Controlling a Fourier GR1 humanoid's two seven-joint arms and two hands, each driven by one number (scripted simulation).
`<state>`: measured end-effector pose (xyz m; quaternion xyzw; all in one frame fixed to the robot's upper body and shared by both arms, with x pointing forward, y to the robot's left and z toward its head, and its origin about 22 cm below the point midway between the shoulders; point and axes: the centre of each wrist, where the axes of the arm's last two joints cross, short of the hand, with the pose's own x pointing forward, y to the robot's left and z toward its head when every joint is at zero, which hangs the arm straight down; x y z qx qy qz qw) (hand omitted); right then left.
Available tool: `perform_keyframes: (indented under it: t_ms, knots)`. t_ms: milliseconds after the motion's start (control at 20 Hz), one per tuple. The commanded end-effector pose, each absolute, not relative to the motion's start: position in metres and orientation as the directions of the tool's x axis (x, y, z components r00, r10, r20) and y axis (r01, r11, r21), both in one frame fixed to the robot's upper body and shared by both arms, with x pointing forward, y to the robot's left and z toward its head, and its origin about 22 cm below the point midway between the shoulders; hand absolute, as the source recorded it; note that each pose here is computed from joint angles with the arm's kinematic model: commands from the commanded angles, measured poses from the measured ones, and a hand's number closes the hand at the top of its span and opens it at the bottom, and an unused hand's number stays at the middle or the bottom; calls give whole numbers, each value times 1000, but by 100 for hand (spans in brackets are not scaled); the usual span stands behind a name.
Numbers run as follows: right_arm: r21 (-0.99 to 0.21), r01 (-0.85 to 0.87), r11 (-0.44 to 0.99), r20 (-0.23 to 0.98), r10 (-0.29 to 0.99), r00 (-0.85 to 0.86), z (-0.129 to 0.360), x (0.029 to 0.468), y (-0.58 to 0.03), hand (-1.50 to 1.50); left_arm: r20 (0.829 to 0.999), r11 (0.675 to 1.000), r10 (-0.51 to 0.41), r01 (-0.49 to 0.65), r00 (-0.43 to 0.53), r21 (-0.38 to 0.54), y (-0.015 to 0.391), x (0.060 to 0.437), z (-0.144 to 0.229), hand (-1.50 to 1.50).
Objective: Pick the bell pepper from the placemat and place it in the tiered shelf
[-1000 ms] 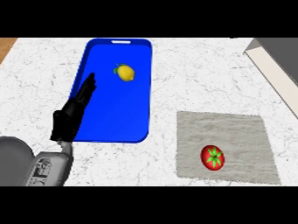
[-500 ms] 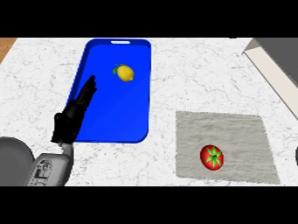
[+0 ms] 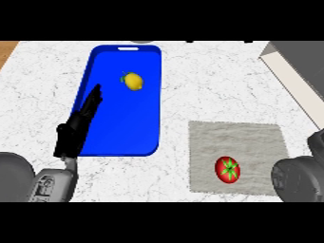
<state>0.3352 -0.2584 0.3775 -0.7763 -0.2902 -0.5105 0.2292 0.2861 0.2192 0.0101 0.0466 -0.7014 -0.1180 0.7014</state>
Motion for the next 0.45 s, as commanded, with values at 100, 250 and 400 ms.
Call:
perform_keyframes:
  t_ms: [100,250,400]
  knots:
    - [-234,643,-729,944,-12,330,385,295,-240,-150,970,965,-241,106,-12,241,219,279,6,0]
    - [-245,656,-714,942,-13,337,388,274,-234,-150,972,965,-234,118,-26,236,208,289,17,0]
    - [-214,673,-708,953,1,304,388,246,-223,-150,972,962,-236,134,-16,236,212,288,11,0]
